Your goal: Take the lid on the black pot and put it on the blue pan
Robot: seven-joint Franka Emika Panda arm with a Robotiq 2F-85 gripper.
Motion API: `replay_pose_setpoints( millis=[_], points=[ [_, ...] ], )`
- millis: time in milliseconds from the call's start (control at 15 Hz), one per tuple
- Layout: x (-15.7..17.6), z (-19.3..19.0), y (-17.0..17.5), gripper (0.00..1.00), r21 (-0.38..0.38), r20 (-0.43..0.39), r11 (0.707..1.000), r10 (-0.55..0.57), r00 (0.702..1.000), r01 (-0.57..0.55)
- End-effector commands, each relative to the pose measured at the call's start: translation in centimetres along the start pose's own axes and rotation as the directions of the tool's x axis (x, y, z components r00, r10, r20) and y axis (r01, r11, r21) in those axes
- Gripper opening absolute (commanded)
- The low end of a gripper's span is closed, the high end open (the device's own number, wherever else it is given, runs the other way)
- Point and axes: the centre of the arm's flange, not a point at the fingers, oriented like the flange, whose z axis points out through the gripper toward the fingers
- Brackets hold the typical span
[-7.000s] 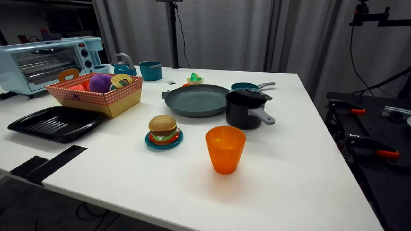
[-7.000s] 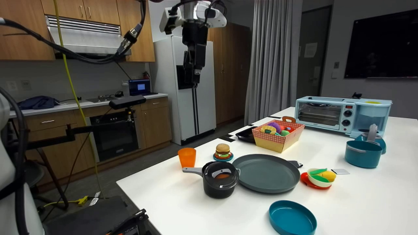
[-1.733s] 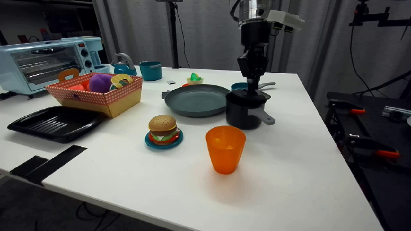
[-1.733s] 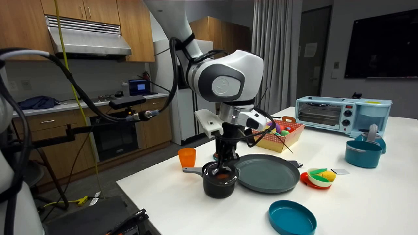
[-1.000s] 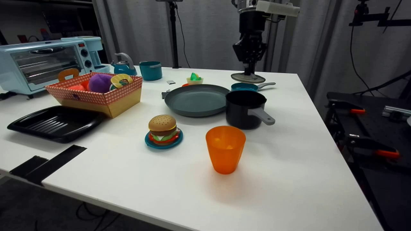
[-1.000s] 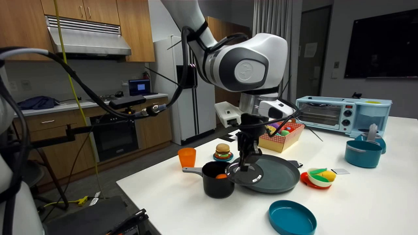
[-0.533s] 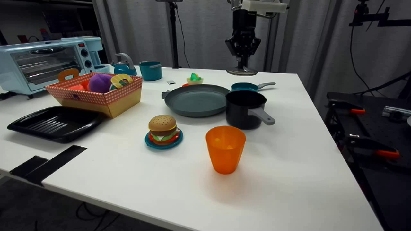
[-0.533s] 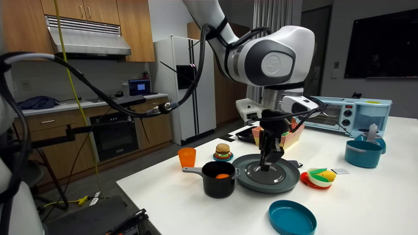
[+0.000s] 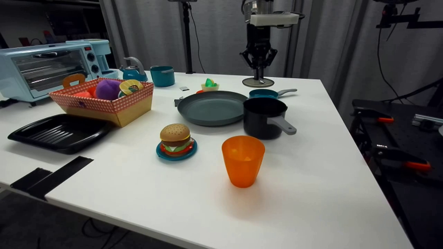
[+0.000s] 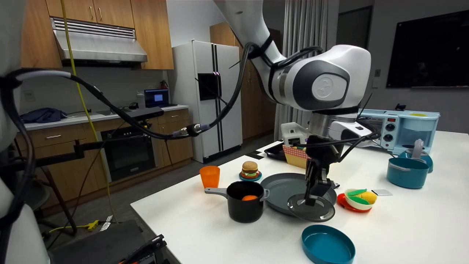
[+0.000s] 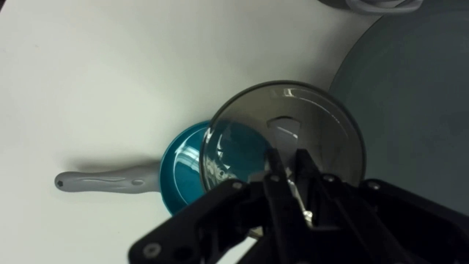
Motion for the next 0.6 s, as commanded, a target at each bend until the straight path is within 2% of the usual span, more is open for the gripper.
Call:
replay_pose_setpoints(
  millis=[0,533],
  points=[
    [1.2,0.9,0.8,0.04,-0.04,0.002,0.996,0.082,0.997,-0.082],
    [2.4,2.2,2.3,0.04,-0.08,-0.015,0.981,0.176,0.984,-0.177]
  ],
)
